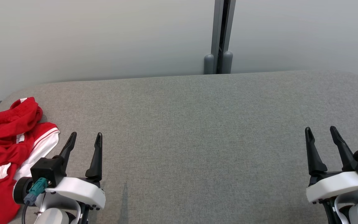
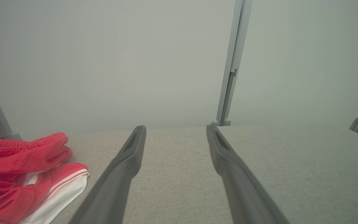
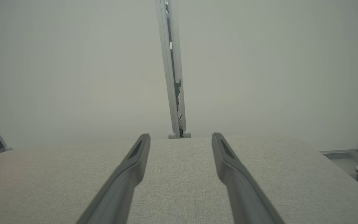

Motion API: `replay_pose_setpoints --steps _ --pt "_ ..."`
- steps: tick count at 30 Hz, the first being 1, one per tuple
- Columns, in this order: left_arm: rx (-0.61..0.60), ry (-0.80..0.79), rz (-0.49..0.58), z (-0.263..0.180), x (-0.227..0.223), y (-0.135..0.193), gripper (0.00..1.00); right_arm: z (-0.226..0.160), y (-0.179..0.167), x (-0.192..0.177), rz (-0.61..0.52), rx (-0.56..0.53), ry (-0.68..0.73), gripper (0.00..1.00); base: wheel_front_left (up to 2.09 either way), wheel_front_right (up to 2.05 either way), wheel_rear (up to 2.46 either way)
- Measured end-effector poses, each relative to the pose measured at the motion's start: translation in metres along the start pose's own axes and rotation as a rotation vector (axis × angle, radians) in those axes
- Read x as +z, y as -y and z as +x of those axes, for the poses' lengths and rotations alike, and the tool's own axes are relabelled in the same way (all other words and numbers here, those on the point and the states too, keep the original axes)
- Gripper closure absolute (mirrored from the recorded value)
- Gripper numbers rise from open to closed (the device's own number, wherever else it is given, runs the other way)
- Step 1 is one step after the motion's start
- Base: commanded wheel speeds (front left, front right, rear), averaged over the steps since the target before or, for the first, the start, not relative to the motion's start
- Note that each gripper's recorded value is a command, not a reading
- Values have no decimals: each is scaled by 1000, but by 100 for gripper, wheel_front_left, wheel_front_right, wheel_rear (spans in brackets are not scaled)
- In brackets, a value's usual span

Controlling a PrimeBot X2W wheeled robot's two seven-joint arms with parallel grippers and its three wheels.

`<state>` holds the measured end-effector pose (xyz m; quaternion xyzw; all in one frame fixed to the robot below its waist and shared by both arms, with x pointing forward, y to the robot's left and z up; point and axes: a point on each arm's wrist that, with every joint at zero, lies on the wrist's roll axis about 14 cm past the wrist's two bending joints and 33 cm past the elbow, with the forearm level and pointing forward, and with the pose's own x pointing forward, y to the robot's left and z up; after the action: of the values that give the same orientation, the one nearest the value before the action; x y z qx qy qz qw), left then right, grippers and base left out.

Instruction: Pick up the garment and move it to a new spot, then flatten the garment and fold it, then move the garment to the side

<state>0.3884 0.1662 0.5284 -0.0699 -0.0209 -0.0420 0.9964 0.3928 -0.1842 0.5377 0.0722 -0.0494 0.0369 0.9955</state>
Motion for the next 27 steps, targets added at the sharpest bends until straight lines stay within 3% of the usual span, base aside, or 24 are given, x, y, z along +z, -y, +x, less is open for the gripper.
replay_pose_setpoints --steps 17,27 --pt "5 -20 112 -1 -4 -6 0 -5 -2 2 -82 3 32 0 0 0 0" --pt "16 -27 92 -2 -6 -7 0 -7 -1 3 -68 -9 41 0 0 0 0"
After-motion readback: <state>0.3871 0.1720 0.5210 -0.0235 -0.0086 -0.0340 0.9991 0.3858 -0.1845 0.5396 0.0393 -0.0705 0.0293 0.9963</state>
